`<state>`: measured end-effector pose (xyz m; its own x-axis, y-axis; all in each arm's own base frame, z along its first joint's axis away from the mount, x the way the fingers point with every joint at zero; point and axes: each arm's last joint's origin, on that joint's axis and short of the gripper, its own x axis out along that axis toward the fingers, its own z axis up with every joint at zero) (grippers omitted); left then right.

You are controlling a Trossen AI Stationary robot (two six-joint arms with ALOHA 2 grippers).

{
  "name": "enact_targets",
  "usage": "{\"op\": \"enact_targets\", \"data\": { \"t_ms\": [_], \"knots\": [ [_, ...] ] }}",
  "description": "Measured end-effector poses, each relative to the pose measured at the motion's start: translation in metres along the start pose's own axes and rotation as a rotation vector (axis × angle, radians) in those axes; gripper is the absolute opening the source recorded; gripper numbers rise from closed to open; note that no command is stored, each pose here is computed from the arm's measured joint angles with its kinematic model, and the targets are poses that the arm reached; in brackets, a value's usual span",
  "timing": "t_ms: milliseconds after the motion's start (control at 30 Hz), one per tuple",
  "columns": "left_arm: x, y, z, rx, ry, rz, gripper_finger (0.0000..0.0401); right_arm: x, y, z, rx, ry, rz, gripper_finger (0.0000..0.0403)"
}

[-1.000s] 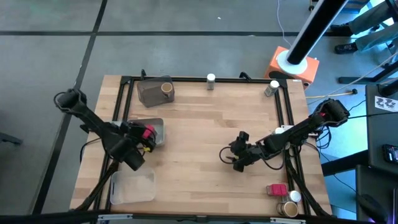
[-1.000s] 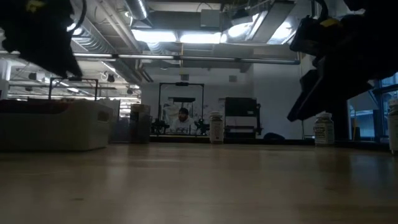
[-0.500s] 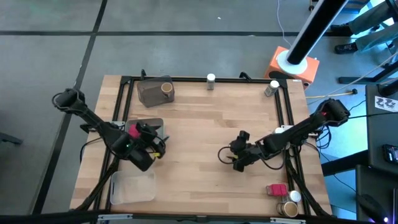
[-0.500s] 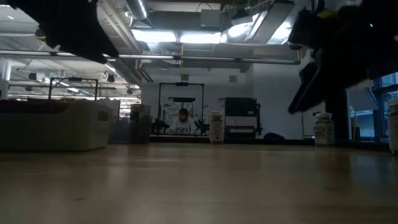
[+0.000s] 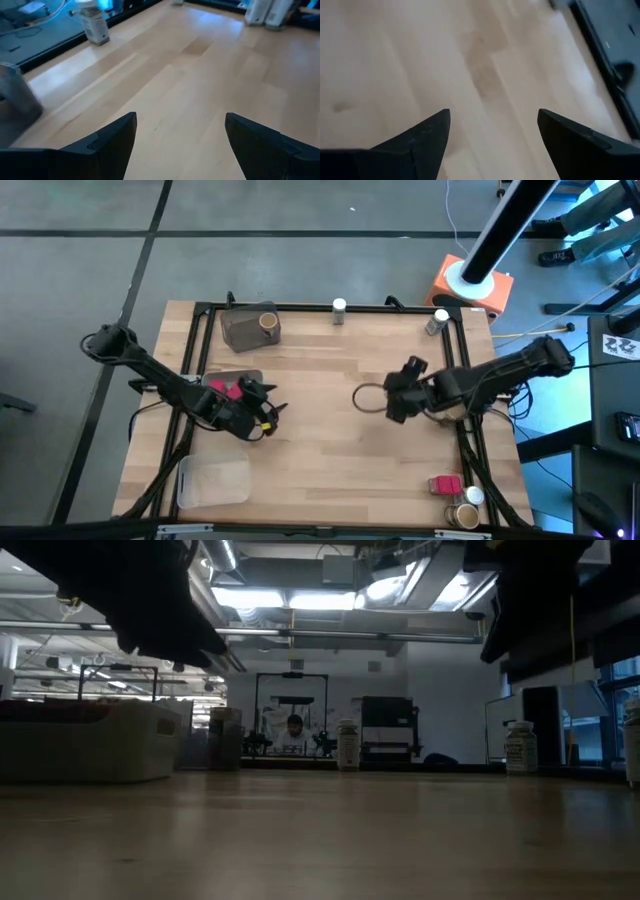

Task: Sort spices by type
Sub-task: Put the middle right white seasoning bottle into the transparent bin

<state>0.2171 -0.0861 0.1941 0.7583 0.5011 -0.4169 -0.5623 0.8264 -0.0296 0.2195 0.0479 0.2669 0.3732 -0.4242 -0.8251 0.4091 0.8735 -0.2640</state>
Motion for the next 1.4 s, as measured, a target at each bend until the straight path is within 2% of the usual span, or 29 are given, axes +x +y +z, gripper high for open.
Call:
{"op": "enact_targets", "data": {
  "t_ms": [300, 533, 867, 1133, 1400],
  "knots": [
    [0.003, 0.003, -0.005, -0.009, -0.022, -0.008, 0.0294, -0.019, -0.054, -0.018, 0.175, 0.17, -0.053, 0.0301],
    [0.008, 0.006, -0.003, -0.007, -0.025, 0.014, 0.0294, -0.029, -0.077, -0.032, 0.337, 0.299, -0.029, 0.0301],
    [0.012, 0.01, -0.001, -0.013, -0.024, 0.043, 0.0294, -0.015, -0.083, -0.044, 0.483, 0.49, -0.041, 0.0301],
    [0.012, 0.01, -0.001, -0.009, -0.022, 0.043, 0.0294, 0.006, -0.085, -0.063, 0.522, 0.641, -0.064, 0.0301],
    [0.012, 0.01, -0.001, -0.01, -0.022, 0.043, 0.0294, 0.02, -0.079, -0.071, 0.554, 0.703, 0.0, 0.0301]
  ]
}}
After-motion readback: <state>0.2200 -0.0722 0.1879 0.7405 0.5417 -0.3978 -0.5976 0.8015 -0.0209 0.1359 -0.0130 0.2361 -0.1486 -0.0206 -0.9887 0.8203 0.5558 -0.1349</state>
